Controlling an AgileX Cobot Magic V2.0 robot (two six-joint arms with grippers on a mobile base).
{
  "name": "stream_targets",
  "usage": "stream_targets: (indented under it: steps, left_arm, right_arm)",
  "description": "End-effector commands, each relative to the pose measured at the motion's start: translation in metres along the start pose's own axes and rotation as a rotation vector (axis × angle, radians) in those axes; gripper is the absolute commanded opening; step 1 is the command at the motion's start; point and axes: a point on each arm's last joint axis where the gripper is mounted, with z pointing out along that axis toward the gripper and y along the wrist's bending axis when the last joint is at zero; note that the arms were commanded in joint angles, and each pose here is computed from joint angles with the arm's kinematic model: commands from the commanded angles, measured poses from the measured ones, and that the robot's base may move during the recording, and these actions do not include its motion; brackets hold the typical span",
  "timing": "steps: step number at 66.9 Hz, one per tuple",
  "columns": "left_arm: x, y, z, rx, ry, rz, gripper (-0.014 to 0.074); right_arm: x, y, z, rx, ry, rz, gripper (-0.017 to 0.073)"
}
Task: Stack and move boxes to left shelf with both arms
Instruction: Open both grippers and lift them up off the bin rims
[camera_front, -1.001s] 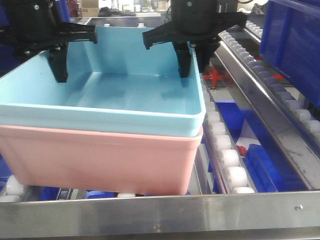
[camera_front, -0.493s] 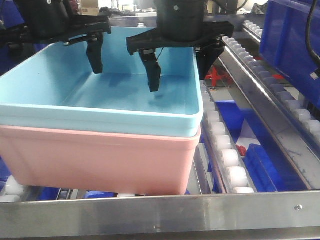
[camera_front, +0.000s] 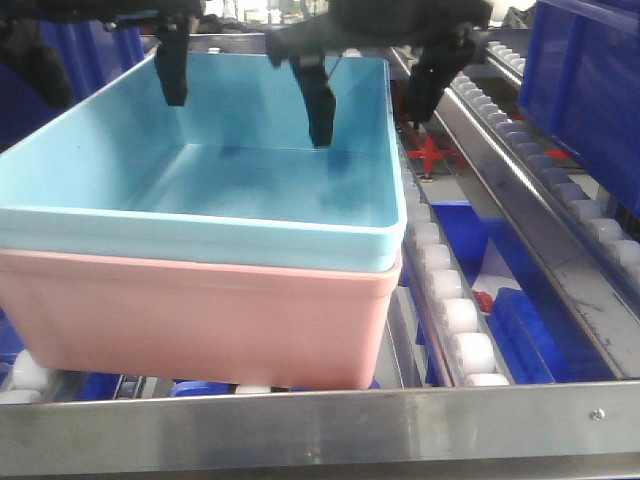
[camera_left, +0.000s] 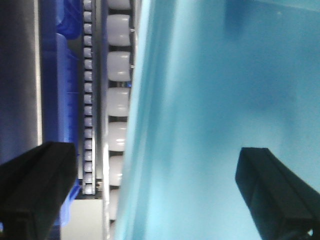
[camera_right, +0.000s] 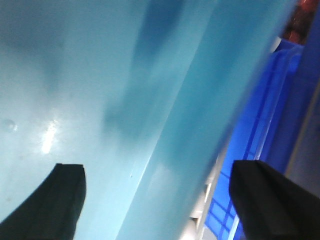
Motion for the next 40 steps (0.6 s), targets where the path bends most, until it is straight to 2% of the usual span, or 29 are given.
stream_targets:
  steps: [1,9,13,20,26,30,38,40]
  left_arm:
    - [-0.010,0.003,-0.044,0.027,-0.118,0.010,0.0546]
    - [-0.008,0.007,-0.056,0.018,-0.111,0.033,0.0533]
    - [-0.006,0.009,-0.063,0.012,-0.104,0.039,0.0504]
    - [-0.003,0.012,-0.073,0.007,-0.101,0.044,0.0406]
    - [-0.002,0.015,-0.080,0.005,-0.101,0.041,0.0281]
    - [-0.001,0.015,-0.081,0.003,-0.097,0.040,0.0180]
    - [0.001,0.016,-0.080,-0.004,-0.084,0.041,-0.0023]
    - [0.001,0.016,-0.079,-0.003,-0.083,0.042,-0.0013]
  right_arm:
    - [-0.012,-0.010,-0.051,-0.008,-0.142,-0.003,0.0611]
    - [-0.011,-0.014,-0.067,-0.010,-0.158,0.005,0.0606]
    - [-0.010,-0.016,-0.075,-0.011,-0.166,0.009,0.0564]
    - [-0.008,-0.019,-0.088,-0.007,-0.164,0.016,0.0381]
    - [-0.005,-0.022,-0.094,0.004,-0.156,0.017,0.0151]
    - [-0.004,-0.023,-0.096,0.009,-0.156,0.016,0.0032]
    - [-0.005,-0.025,-0.097,0.025,-0.167,0.008,0.0063]
    - [-0.006,-0.025,-0.097,0.031,-0.171,0.005,0.0060]
